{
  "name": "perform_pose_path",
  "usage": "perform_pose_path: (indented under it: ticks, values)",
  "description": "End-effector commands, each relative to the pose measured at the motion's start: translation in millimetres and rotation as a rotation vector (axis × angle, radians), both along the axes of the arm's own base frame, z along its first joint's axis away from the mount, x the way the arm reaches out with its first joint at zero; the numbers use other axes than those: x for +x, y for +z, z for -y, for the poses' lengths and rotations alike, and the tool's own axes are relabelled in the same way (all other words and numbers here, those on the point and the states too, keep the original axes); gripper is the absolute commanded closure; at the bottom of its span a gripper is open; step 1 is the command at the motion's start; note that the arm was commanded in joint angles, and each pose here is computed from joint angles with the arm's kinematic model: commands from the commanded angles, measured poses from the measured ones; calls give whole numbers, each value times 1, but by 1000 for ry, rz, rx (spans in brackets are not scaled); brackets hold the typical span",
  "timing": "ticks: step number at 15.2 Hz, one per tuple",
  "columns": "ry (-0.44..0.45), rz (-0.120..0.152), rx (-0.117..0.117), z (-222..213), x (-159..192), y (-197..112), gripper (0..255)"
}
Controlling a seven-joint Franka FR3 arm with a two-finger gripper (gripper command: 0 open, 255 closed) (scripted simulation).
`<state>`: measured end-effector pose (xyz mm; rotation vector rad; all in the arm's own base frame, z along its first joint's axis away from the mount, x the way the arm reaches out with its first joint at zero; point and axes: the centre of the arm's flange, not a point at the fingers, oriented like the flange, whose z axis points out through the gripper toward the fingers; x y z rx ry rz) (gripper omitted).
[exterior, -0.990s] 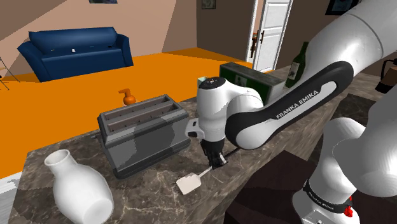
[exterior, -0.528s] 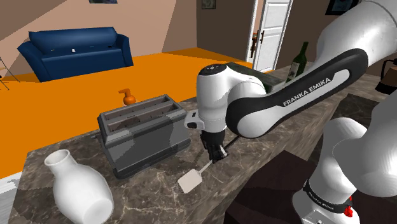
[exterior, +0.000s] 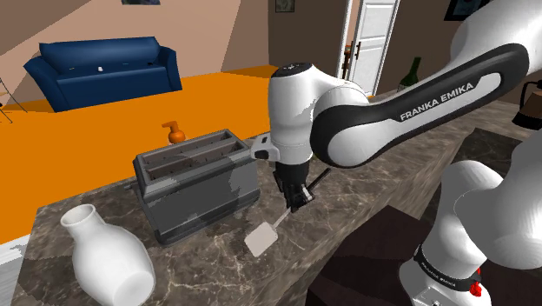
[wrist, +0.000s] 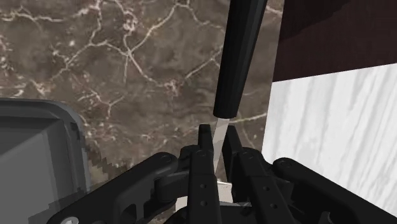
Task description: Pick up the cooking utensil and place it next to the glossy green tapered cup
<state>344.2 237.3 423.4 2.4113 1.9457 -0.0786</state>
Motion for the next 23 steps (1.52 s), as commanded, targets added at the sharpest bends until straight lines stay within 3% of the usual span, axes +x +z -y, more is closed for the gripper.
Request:
perform_pose_path:
  ticks: [1, 23]
  values:
    - [0, -1, 0, 0, 1, 10, 255]
    - [0, -1, 0, 0, 1, 126, 255]
